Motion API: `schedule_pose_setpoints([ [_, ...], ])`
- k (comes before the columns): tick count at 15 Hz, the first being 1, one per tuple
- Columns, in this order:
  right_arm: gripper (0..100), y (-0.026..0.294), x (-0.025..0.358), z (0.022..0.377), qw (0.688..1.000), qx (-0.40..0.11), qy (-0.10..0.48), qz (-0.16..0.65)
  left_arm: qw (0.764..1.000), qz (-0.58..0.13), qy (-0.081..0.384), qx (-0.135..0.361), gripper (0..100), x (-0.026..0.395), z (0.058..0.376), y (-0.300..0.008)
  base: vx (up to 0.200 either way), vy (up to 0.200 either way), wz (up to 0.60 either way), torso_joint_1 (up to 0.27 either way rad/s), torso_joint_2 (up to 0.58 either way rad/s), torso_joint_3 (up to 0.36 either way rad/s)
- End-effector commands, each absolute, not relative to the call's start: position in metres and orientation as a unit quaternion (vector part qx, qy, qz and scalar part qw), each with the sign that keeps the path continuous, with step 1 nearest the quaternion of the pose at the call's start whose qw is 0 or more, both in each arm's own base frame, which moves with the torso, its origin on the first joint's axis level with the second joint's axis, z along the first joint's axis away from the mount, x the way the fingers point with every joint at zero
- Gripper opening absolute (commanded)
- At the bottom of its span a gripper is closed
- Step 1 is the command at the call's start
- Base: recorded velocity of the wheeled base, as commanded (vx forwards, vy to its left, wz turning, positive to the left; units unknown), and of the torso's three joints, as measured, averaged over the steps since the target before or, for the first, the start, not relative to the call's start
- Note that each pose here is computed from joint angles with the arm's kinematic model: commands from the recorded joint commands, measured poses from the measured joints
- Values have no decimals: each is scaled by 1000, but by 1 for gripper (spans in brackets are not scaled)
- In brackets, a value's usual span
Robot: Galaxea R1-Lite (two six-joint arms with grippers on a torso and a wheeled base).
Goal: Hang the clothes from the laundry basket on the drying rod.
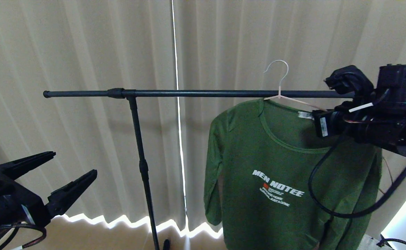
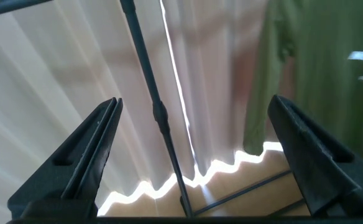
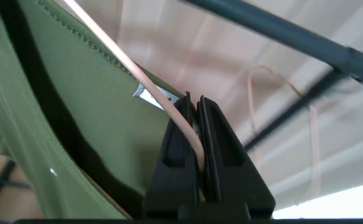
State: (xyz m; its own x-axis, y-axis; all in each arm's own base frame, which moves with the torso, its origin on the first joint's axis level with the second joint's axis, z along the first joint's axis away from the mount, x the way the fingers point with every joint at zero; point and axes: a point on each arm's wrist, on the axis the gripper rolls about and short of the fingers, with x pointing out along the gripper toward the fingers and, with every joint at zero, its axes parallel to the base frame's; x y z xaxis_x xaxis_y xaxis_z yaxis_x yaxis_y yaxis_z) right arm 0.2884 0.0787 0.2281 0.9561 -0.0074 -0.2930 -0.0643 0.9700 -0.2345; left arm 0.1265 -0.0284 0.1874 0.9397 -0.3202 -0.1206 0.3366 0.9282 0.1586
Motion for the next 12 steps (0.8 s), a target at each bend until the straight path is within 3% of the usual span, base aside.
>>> schedule_pose_setpoints([
  [1, 0, 94, 329, 195, 973, -125, 192, 19, 981, -168, 47, 89, 100, 126, 187, -28, 0, 0, 0, 0, 0, 0],
  [5, 0, 100, 341, 169, 967, -119, 225, 14, 980, -169, 50, 89, 100, 127, 186, -29, 0, 0, 0, 0, 0, 0],
  [12, 0, 108, 340, 168, 967, -119, 224, 25, 980, -170, 53, 89, 100, 128, 185, -29, 0, 0, 0, 0, 0, 0],
])
